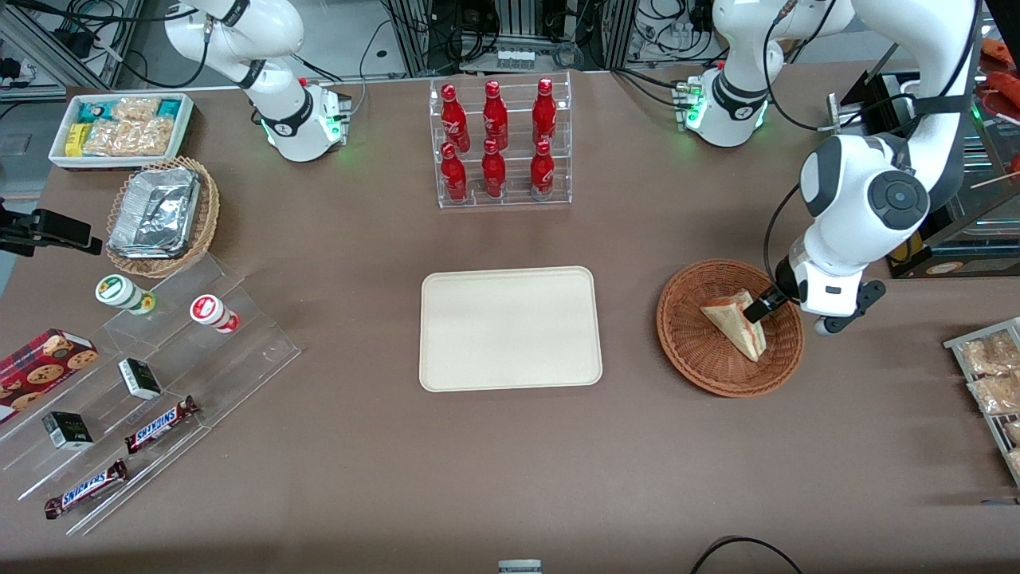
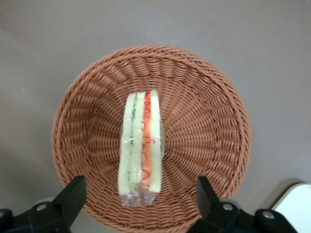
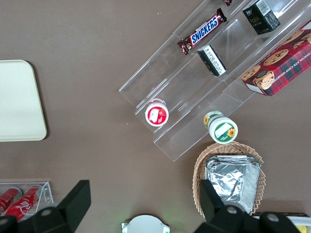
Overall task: Place sandwich from basket to tray
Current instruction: 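Lower the open left gripper around the wrapped sandwich's crust edge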
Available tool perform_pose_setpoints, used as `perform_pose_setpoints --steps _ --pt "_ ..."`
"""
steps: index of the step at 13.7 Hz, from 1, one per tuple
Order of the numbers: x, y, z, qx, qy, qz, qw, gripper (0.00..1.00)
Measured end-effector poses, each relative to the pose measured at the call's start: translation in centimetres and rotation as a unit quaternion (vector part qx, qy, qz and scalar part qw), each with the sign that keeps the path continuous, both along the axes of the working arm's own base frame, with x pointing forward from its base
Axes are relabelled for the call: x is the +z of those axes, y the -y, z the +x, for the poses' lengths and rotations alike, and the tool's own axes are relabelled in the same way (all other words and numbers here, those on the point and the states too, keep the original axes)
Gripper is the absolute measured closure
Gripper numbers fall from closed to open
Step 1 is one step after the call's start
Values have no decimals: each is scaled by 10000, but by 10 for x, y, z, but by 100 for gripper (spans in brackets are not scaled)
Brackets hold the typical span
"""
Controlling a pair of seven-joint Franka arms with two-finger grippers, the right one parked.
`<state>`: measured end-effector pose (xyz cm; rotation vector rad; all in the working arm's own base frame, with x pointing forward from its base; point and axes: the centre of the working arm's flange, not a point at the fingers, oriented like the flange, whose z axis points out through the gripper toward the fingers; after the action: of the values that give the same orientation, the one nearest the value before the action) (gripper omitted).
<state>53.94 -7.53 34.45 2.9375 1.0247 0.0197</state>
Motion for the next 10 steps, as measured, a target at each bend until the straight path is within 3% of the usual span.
perform_pose_setpoints --steps 6,10 --pt "-20 5 -12 89 -185 17 9998 0" --pt "-36 4 -19 208 -4 -11 9998 0"
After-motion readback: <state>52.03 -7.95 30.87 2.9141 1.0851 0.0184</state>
